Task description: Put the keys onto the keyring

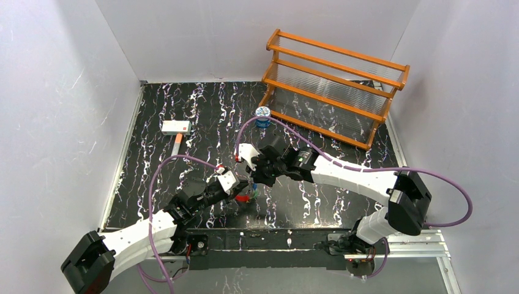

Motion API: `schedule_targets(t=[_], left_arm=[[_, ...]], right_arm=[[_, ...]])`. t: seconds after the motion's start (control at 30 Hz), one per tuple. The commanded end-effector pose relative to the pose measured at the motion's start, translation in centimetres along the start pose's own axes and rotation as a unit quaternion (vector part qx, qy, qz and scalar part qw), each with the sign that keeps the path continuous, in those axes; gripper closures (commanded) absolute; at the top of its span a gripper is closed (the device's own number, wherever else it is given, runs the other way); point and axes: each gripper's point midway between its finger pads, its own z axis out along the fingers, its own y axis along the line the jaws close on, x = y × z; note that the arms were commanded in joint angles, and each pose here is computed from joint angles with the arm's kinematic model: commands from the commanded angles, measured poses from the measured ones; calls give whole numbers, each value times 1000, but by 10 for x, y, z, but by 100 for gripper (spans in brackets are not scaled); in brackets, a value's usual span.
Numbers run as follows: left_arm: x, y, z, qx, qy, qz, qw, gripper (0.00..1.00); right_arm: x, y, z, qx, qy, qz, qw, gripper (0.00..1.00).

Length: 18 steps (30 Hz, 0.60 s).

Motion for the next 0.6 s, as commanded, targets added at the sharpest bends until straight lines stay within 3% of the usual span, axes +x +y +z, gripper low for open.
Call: schedule_targets(t=[0.0, 0.57], left_arm=[[-22, 1, 3, 3, -29, 6, 1000, 100], [-21, 0, 4, 4, -27, 4, 1000, 100]], right_arm=[[-25, -4, 0, 8, -35, -6, 999, 99], [-37, 10, 0, -24, -54, -32, 998, 99]])
